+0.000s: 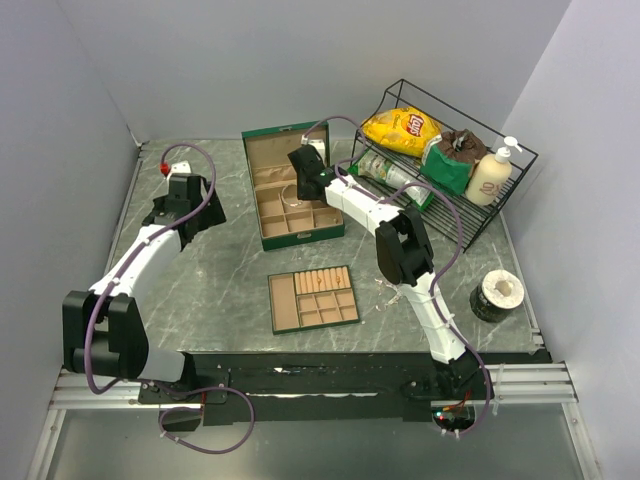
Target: Organize the mixed jewelry
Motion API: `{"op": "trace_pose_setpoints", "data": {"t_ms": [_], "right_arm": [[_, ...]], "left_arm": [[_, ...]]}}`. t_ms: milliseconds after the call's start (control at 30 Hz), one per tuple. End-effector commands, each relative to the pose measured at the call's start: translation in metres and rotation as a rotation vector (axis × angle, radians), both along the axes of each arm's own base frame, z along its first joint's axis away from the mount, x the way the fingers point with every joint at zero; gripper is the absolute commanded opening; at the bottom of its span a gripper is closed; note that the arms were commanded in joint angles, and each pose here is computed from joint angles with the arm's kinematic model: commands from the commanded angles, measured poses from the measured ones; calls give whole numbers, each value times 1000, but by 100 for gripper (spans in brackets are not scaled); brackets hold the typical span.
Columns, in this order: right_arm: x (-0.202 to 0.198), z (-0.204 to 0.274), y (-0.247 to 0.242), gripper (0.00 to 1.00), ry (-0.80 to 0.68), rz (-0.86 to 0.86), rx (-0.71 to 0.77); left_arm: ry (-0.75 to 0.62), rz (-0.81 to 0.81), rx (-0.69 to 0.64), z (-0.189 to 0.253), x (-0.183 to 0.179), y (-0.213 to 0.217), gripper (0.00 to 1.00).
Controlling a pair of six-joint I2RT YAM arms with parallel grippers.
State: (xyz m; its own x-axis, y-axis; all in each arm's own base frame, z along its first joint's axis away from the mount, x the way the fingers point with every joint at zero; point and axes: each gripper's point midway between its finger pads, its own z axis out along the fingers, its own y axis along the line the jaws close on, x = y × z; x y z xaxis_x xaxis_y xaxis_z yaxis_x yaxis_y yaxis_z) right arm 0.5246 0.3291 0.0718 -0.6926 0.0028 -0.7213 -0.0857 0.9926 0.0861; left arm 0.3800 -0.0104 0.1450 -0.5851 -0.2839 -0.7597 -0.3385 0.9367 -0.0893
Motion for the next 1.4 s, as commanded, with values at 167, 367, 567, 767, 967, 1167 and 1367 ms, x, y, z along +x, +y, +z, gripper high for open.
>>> {"op": "trace_pose_setpoints", "data": {"t_ms": [167,367,567,767,967,1167,1367], "right_arm": [[0,29,-2,28,-74,10,-25],[0,25,1,28,-71,16,-26],[2,29,4,37,-69,24,-24],[0,45,8,46,-96,48,1],[-8,94,4,51,-151,57,25],[-69,127,-40,54,-136,23,66],[-188,72,-95,56,29,21,191]], "left_arm": [[-27,-29,-8,13,11,-5,97],[-20,-24,0,12,10,-4,96],[-12,-26,1,9,10,-4,96],[-10,-29,-2,9,10,-5,97],[-10,-29,-3,9,10,-5,96],[-24,-19,0,12,9,-3,96],[-51,-14,-1,19,9,-2,96]]}}
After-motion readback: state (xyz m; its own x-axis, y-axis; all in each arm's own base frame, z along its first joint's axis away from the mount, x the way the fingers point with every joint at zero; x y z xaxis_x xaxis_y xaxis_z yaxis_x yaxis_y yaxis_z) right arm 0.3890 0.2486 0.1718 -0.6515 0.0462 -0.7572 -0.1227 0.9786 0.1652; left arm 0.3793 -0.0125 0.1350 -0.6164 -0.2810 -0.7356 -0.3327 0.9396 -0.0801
